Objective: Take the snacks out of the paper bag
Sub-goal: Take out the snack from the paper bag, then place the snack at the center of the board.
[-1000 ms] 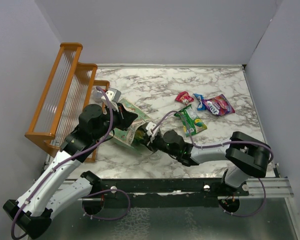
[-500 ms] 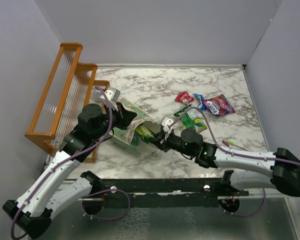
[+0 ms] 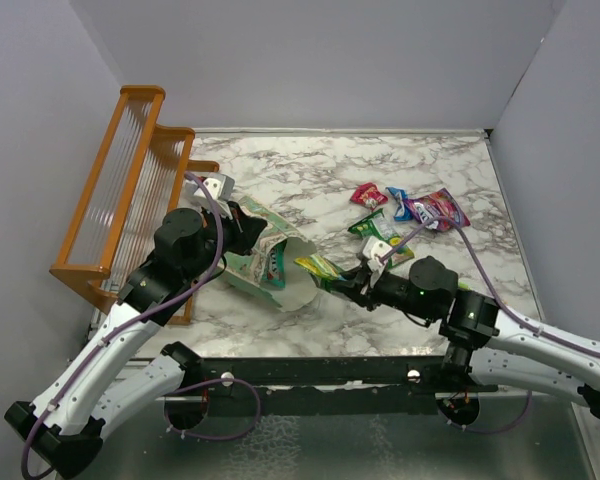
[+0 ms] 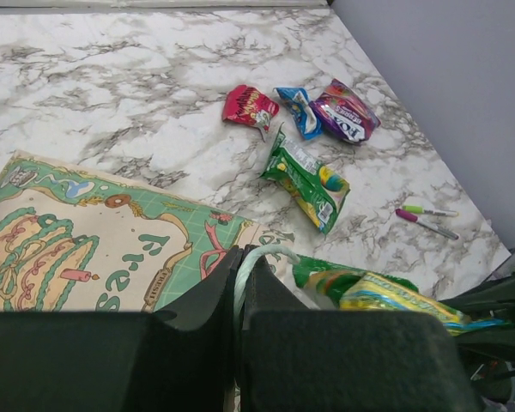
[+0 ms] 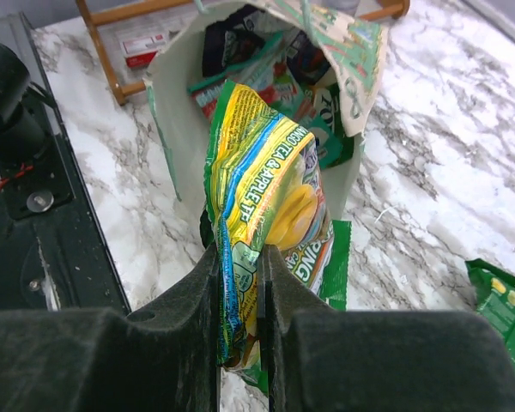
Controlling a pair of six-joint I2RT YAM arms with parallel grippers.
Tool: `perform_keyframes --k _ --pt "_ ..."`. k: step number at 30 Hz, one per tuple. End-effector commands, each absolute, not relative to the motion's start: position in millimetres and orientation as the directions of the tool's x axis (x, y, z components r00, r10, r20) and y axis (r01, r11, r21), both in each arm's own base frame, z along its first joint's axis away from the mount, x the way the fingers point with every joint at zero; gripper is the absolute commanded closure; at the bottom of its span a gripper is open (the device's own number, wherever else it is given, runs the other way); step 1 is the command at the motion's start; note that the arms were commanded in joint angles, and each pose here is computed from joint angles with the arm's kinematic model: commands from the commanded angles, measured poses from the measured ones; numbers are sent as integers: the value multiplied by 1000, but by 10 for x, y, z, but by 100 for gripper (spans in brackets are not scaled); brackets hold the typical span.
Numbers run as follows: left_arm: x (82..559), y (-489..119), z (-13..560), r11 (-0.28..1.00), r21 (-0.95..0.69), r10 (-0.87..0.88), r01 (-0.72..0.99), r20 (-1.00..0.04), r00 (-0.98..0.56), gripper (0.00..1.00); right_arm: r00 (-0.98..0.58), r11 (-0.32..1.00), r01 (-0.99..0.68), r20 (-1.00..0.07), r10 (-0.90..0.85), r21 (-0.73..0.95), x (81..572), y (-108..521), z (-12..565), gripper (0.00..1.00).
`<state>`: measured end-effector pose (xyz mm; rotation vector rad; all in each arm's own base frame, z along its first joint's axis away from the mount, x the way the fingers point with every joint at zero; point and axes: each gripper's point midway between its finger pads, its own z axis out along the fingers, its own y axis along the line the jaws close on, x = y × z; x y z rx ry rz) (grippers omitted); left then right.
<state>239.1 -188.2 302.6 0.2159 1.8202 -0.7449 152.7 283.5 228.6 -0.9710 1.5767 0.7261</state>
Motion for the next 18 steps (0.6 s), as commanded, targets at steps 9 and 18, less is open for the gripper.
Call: perform_keyframes --k 9,18 --pt "2472 -1786 3079 823 -326 -183 465 -927 -327 100 104 638 -757 -990 -99 -143 1717 2375 3099 99" --pt "2470 -1833 3116 810 -319 -171 492 -931 -322 100 37 861 -500 -995 -89 -96 2149 2065 3064 99"
